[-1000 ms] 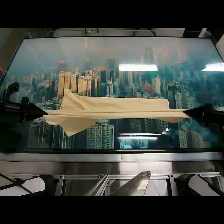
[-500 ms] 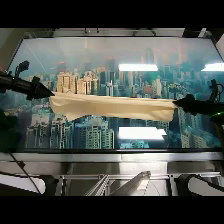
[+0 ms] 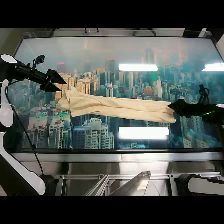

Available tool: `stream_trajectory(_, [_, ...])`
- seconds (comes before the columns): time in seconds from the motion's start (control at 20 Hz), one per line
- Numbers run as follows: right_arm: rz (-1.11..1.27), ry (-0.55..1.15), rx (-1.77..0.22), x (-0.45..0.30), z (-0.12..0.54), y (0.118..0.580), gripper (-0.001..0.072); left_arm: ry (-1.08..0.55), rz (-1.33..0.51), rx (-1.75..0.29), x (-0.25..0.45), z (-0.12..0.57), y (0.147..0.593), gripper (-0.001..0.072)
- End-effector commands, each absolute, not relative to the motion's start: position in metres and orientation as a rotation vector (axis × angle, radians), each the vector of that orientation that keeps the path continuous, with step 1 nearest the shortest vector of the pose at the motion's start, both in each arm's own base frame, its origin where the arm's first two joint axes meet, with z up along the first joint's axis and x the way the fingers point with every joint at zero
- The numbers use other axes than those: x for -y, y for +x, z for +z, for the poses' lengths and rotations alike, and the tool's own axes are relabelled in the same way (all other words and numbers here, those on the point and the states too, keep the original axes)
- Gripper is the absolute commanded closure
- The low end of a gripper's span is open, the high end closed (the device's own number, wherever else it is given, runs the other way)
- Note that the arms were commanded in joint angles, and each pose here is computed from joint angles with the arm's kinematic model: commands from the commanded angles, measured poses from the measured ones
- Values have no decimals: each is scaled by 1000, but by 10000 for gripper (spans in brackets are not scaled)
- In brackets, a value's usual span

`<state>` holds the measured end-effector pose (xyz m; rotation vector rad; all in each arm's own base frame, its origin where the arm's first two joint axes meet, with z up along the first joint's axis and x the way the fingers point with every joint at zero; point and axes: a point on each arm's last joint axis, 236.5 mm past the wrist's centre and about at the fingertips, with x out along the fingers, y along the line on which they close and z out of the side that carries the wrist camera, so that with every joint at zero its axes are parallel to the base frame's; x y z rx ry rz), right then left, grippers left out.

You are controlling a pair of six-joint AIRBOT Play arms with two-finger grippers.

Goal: Fold the shirts.

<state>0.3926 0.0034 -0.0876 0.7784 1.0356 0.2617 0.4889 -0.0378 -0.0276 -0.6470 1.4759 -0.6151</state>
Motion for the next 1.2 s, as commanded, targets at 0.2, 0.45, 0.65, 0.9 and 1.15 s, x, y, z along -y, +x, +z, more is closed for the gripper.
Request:
stream_trajectory(0.2, [229, 758, -1096, 48, -44, 392, 181, -670, -595, -1454, 14, 0, 480, 29])
stream_trajectory(0.45, [265, 826, -1233, 28, -78, 373, 181, -609, -593, -1370, 17, 36, 483, 700])
stream_trajectory(0.65, [344, 828, -1356, -19, -108, 365, 182, -561, -645, -1389, 48, 39, 481, 700])
stream_trajectory(0.9, [432, 843, -1333, -70, -111, 382, 233, -478, -740, -1424, 107, 39, 473, 700])
stream_trajectory(1.15, [464, 861, -1292, -79, -99, 392, 691, -392, -861, -1527, 186, 9, 453, 701])
